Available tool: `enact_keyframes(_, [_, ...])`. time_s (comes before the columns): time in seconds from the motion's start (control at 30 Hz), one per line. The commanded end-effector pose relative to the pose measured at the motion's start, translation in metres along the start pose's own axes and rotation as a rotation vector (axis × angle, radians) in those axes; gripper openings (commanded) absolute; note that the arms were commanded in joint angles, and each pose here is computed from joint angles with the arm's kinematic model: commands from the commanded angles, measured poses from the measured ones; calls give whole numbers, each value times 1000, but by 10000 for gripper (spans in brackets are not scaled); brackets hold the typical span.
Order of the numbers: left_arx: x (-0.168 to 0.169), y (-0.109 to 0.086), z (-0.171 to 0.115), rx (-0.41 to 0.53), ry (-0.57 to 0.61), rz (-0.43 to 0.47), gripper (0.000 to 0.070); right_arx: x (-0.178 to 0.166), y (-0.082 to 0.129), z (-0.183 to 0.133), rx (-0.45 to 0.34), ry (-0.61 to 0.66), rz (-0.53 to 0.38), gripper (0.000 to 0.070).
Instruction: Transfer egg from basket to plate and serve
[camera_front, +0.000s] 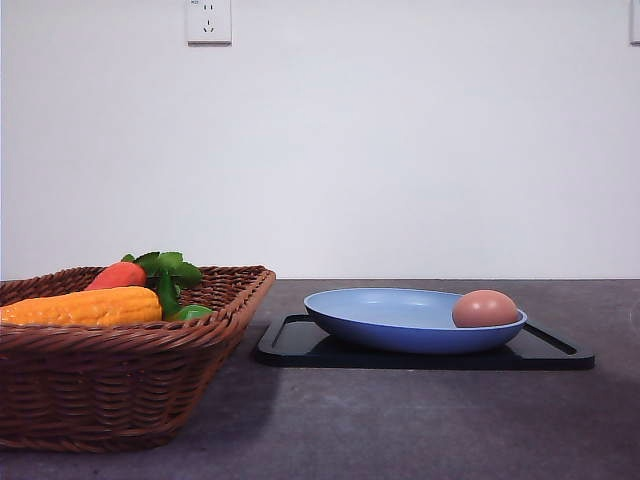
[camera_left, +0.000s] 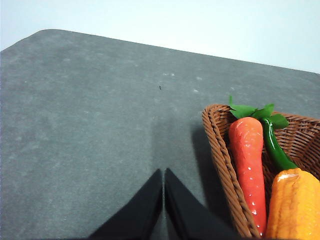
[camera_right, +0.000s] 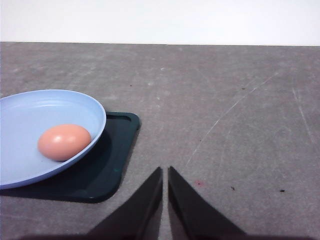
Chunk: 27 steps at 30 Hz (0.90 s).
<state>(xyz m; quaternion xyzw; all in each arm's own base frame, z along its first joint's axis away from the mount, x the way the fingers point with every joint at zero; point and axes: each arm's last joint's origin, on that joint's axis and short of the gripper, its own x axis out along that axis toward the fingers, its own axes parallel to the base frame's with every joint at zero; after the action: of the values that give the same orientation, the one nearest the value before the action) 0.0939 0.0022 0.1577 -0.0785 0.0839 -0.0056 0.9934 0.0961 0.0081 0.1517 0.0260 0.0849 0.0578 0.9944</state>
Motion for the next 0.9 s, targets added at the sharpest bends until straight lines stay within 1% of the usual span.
enact_keyframes(0.0, [2, 1, -7, -4, 27, 2, 0, 0, 0, -1, 11, -6, -1, 0])
enact_keyframes(0.87, [2, 1, -7, -4, 26, 2, 0, 0, 0, -1, 11, -6, -1, 0])
